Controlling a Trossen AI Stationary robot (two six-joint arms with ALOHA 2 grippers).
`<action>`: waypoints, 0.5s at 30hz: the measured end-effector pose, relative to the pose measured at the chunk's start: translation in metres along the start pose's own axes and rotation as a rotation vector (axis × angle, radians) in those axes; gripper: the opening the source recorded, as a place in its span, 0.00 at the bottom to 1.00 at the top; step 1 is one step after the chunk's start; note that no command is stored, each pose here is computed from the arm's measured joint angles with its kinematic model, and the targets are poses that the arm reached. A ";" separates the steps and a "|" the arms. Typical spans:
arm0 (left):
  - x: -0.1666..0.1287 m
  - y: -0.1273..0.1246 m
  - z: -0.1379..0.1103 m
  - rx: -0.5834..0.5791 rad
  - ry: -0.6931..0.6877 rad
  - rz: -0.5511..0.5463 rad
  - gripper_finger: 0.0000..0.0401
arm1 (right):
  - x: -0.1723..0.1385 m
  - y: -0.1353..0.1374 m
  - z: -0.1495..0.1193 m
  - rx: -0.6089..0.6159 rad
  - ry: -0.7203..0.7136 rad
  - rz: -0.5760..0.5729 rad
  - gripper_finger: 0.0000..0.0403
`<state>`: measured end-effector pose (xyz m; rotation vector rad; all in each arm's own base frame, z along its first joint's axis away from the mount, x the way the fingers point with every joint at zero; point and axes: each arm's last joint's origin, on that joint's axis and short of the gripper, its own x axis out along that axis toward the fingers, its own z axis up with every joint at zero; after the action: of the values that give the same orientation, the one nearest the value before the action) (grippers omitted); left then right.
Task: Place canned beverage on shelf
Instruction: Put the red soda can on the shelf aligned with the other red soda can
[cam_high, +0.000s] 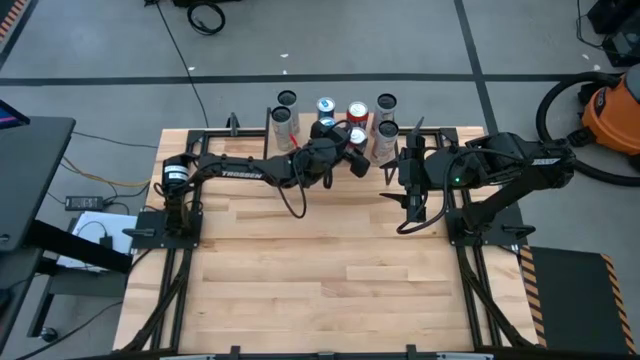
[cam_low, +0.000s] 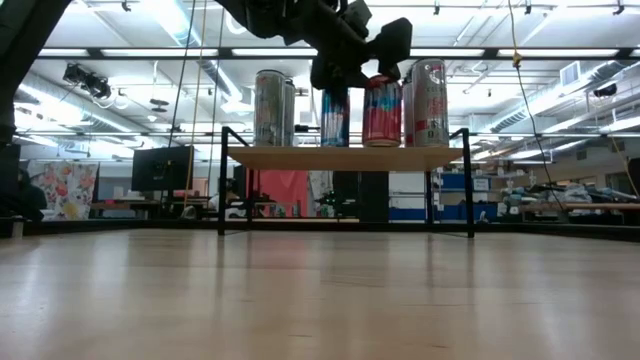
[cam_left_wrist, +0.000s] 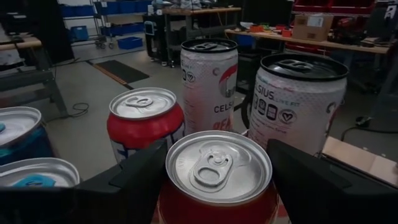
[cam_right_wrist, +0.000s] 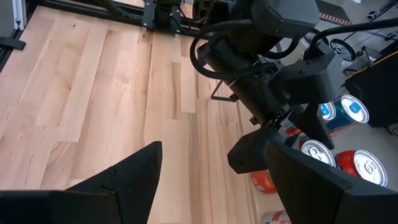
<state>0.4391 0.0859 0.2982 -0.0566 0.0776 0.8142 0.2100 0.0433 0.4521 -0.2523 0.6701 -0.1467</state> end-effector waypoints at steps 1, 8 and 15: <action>0.000 0.000 0.000 -0.002 -0.001 0.000 0.70 | 0.000 0.000 0.000 0.000 0.000 0.000 0.73; 0.000 0.000 0.001 -0.008 -0.008 0.003 0.70 | 0.000 0.000 0.000 0.000 0.000 0.000 0.73; -0.001 0.000 0.002 -0.001 -0.007 0.003 0.71 | 0.000 0.000 0.000 0.000 0.000 0.000 0.73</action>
<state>0.4385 0.0858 0.3001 -0.0548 0.0705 0.8176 0.2100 0.0433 0.4521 -0.2521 0.6702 -0.1464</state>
